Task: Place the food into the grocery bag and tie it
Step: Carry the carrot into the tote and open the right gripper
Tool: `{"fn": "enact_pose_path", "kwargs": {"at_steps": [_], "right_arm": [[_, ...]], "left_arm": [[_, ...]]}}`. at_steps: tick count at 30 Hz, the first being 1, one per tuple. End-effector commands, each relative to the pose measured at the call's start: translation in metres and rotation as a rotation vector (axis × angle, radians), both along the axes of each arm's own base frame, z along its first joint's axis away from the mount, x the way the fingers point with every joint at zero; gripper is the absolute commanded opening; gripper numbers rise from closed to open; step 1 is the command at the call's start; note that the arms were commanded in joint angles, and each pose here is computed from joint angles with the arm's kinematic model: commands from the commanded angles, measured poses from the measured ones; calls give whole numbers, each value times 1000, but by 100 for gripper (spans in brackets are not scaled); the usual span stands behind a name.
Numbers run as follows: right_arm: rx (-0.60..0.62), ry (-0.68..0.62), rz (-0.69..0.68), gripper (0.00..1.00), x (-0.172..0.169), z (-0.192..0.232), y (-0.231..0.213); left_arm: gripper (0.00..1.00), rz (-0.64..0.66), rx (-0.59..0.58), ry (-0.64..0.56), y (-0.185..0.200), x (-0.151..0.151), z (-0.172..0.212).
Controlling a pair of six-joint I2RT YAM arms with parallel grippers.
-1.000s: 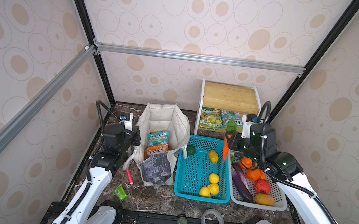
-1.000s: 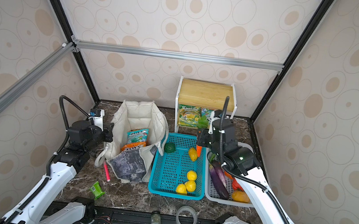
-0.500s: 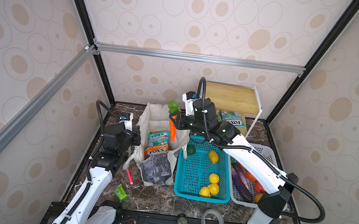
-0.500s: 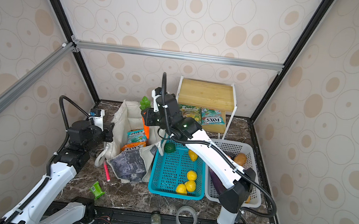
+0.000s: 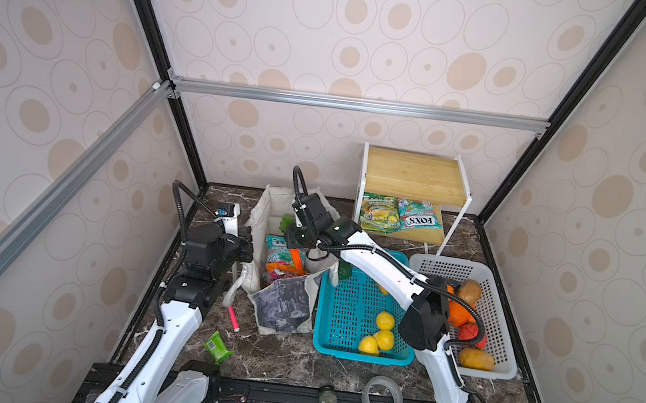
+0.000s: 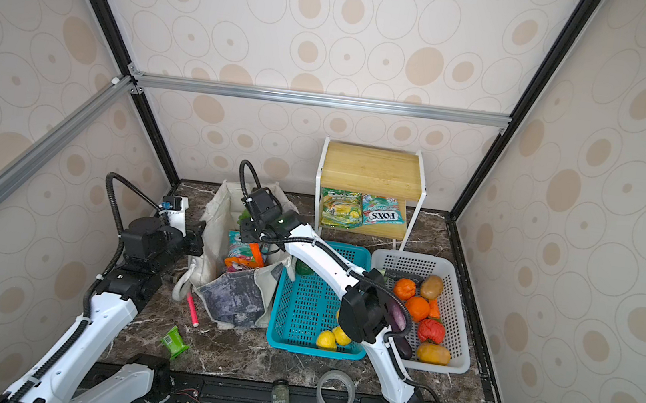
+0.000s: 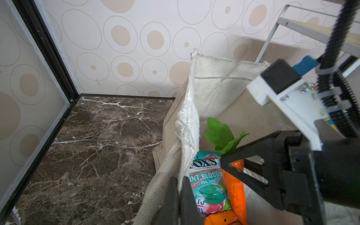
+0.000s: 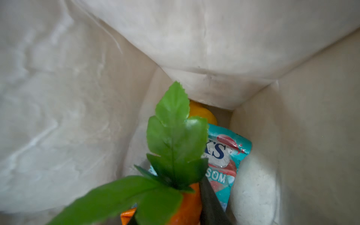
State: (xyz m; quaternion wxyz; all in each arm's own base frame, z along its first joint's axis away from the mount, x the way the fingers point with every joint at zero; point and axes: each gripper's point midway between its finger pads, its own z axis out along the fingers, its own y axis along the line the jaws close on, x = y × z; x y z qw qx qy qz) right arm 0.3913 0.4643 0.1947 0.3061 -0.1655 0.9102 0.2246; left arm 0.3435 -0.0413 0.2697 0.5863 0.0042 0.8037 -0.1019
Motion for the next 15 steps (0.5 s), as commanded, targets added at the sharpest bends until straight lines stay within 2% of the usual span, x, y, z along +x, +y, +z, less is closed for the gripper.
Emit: {"fn": "enact_pose_path", "kwargs": {"at_steps": [1, 4, 5, 8, 10, 15], "right_arm": [[-64, -3, 5, 31, -11, -3, 0], [-61, -3, 22, 35, -14, 2, 1], [-47, -6, 35, 39, -16, 9, 2], [10, -32, 75, 63, -24, 41, 4], [36, -55, 75, 72, -27, 64, 0], [81, -128, 68, 83, -39, 119, -21]], "left_arm": [[0, 1, 1, -58, 1, -1, 17], [0, 7, 5, -51, 2, -1, 14], [0, 9, 7, -50, 3, -1, 14], [0, 17, 10, -50, 4, -1, 14], [0, 20, 13, -47, 5, -1, 13], [0, 24, 13, -51, 6, -1, 14]]}}
